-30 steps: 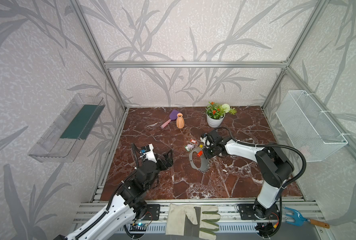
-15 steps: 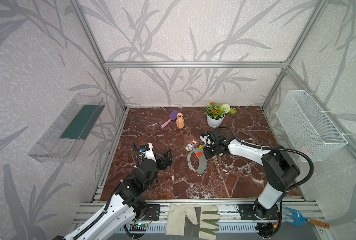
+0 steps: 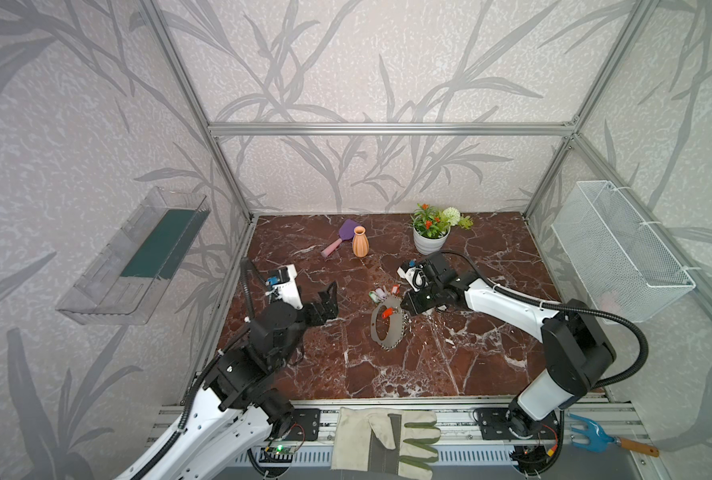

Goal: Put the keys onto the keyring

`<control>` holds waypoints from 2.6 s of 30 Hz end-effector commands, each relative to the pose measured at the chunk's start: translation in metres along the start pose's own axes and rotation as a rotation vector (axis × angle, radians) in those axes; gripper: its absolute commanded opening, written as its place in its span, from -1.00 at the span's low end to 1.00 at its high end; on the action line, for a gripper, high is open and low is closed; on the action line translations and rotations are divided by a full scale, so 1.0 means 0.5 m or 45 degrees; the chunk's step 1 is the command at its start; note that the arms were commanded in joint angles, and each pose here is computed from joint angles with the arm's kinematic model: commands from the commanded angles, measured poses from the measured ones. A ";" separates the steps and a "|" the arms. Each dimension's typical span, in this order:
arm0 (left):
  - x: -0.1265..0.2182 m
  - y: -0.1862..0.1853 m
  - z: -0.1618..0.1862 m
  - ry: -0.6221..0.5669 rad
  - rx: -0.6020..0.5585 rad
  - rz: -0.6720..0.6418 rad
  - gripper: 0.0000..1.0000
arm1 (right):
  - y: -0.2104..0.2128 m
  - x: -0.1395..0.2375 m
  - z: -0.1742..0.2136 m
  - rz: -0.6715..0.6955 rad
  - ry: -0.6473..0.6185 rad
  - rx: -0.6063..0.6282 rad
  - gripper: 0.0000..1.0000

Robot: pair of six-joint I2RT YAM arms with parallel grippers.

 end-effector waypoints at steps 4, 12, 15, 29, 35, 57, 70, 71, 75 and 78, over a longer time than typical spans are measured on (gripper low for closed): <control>-0.047 -0.075 0.023 0.191 -0.366 0.216 0.99 | 0.092 0.080 -0.055 -0.245 -0.140 0.088 -1.00; -0.079 -0.139 0.011 0.078 -0.565 0.461 0.65 | 0.142 0.157 -0.089 -0.385 -0.301 0.154 -1.00; -0.076 -0.154 -0.015 0.045 -0.467 0.513 0.40 | 0.149 0.178 -0.096 -0.426 -0.340 0.151 -1.00; -0.172 -0.119 -0.012 0.006 -0.430 0.815 0.21 | 0.169 0.246 -0.118 -0.513 -0.412 0.167 -1.00; -0.196 -0.145 0.010 0.149 -0.501 1.049 0.10 | 0.176 0.265 -0.118 -0.531 -0.434 0.180 -1.00; -0.185 -0.151 0.073 0.404 -0.525 1.344 0.00 | 0.169 0.272 -0.138 -0.562 -0.445 0.147 -1.00; -0.224 -0.138 0.030 0.252 -0.490 1.217 -0.04 | 0.170 0.271 -0.133 -0.612 -0.435 0.140 -1.00; -0.228 -0.139 0.026 0.248 -0.494 1.217 -0.03 | 0.170 0.271 -0.133 -0.613 -0.437 0.139 -1.00; -0.221 -0.156 0.040 0.370 -0.521 1.368 -0.04 | 0.174 0.273 -0.137 -0.643 -0.444 0.135 -1.00; -0.214 -0.160 0.069 0.465 -0.545 1.445 -0.06 | 0.176 0.274 -0.140 -0.656 -0.446 0.135 -1.00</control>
Point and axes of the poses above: each gripper's point midway between its finger pads, its own x axis back along the fingers, its own y axis along the line the jaws close on, z = x × y, the point moved 4 cm from there along x, back along the fingers, and after that the axes turned 1 degree about x, right-handed, at the moved point
